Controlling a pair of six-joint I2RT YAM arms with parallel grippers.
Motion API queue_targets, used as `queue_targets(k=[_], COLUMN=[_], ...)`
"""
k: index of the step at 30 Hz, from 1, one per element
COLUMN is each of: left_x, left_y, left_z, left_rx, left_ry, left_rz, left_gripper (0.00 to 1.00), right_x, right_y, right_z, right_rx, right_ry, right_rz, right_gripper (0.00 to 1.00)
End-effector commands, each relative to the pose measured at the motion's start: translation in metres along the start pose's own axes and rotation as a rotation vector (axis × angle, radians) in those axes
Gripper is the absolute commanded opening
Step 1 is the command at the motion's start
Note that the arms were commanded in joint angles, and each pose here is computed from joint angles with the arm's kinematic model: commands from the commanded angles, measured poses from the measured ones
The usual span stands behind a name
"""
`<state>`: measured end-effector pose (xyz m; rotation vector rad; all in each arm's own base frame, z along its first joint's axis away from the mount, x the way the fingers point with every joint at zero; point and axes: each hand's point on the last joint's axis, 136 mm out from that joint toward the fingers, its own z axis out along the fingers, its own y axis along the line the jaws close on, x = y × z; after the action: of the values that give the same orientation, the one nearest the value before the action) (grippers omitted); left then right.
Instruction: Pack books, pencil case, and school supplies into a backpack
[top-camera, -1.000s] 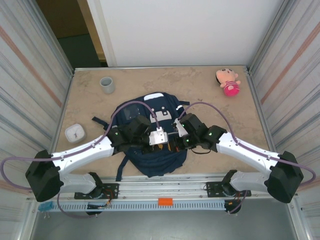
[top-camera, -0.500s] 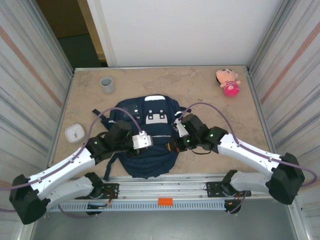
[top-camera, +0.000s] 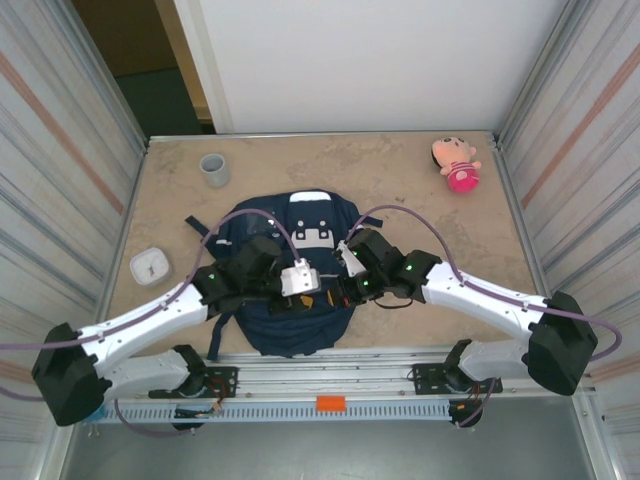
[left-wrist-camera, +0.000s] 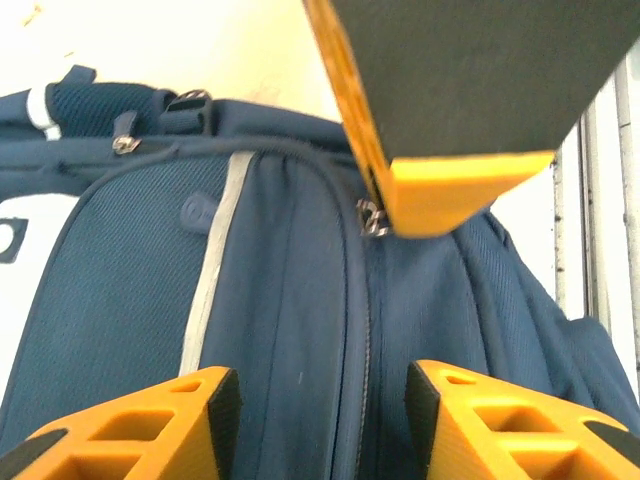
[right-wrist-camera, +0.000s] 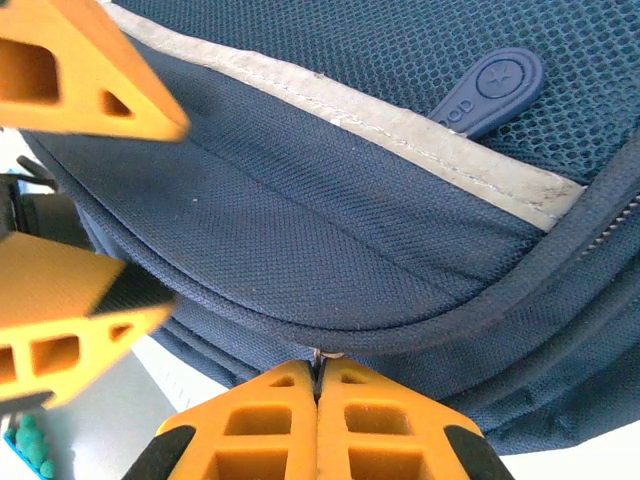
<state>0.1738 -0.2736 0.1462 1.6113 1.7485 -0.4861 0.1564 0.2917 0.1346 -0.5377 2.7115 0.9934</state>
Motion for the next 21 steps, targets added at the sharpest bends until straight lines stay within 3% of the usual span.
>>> queue_targets(k=[1, 3, 6, 10, 14, 21], left_x=[-0.025, -0.024, -0.020, -0.023, -0.030, -0.034], left_y=[0.007, 0.009, 0.013, 0.010, 0.006, -0.001], left_z=[0.006, 0.011, 0.012, 0.004, -0.001, -0.002], left_rx=[-0.008, -0.013, -0.034, -0.041, -0.038, 0.002], left_ry=[-0.057, -0.038, -0.022, -0.061, -0.121, -0.157], left_rz=[0.014, 0.018, 0.025, 0.032, 0.022, 0.001], left_gripper=[0.49, 0.43, 0.22, 0.08, 0.05, 0.04], right_x=[-0.008, -0.008, -0.006, 0.000, -0.003, -0.006], right_y=[0.012, 0.010, 0.003, -0.014, -0.016, -0.015], right_z=[-0.012, -0.012, -0.012, -0.006, 0.000, 0.011], right_rx=[-0.031, -0.029, -0.001, 0.080, 0.101, 0.104], right_ry=[-0.039, -0.042, -0.042, -0.018, -0.019, -0.011], right_rz=[-0.017, -0.016, -0.008, 0.006, -0.001, -0.021], right_gripper=[0.00, 0.00, 0.00, 0.00, 0.02, 0.21])
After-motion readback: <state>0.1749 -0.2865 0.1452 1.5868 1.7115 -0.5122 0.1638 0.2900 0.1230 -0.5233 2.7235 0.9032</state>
